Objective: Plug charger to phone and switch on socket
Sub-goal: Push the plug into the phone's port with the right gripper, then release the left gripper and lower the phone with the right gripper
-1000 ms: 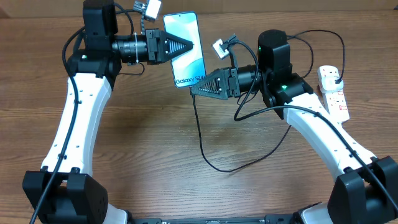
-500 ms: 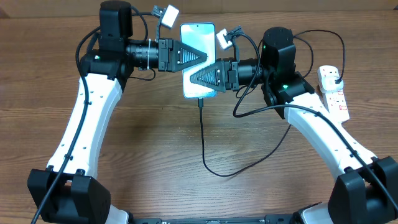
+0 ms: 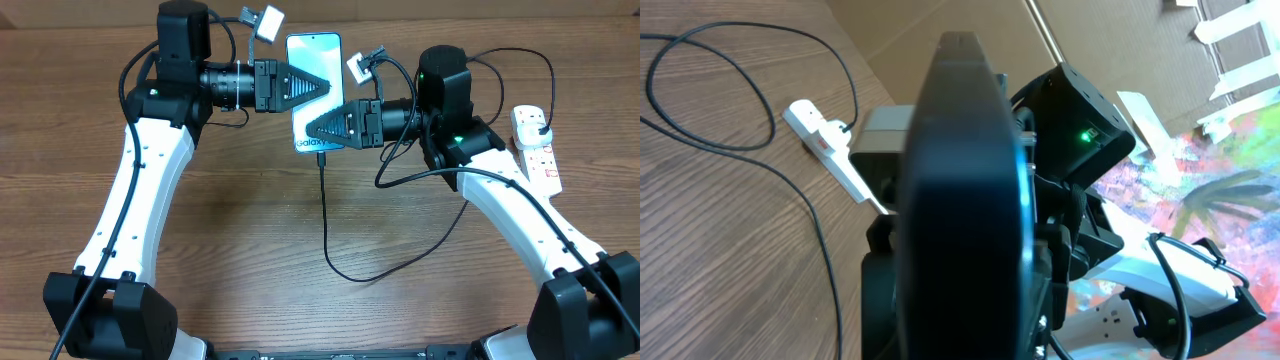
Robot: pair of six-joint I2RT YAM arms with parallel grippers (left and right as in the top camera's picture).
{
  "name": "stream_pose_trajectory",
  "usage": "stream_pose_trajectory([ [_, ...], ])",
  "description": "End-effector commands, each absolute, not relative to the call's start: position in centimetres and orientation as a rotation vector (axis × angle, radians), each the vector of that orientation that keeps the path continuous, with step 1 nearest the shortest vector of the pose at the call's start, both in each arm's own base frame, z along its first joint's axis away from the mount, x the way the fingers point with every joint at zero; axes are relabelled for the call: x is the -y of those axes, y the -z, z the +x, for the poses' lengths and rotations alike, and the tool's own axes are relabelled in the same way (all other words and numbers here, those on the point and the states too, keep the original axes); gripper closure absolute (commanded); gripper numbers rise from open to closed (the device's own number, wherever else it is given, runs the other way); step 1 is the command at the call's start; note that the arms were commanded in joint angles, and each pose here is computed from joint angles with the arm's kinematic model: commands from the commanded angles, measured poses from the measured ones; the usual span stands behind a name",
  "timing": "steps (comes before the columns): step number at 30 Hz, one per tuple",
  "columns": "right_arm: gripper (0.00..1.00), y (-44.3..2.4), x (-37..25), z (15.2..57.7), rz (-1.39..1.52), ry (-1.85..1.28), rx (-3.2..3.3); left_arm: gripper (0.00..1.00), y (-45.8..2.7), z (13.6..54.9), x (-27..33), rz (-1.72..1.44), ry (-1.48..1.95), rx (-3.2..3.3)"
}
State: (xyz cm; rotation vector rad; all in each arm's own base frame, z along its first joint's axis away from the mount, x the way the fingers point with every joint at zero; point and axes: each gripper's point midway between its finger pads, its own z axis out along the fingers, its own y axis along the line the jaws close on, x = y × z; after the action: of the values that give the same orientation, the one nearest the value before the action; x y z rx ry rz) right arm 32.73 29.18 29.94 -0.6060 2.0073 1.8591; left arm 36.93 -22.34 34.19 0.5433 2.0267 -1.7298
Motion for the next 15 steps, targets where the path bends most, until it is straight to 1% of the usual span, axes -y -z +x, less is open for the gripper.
stream_pose_trajectory([
  [1,0.71,-31.58,-29.12,32.95,-0.638,-1.83,-1.947,0.95,-34.96,36.63,22.19,0.583,1.712,-1.989],
  [2,0.72,-31.69,-29.13,32.98,-0.643,-1.826,-1.939,0.95,-34.96,36.63,22.19,0.583,1.712,-1.989],
  [7,0.74,-31.64,-29.13,33.52,-0.617,-1.8,-1.938,0.94,-34.92,36.7,22.18,0.58,1.707,-1.991],
  [11,0.86,-31.6,-29.13,33.69,-0.607,-1.791,-1.94,0.91,-34.92,36.7,22.18,0.58,1.707,-1.991],
  [15,0.92,-31.61,-29.13,33.68,-0.608,-1.792,-1.939,0.9,-34.82,36.86,22.15,0.572,1.696,-1.996],
])
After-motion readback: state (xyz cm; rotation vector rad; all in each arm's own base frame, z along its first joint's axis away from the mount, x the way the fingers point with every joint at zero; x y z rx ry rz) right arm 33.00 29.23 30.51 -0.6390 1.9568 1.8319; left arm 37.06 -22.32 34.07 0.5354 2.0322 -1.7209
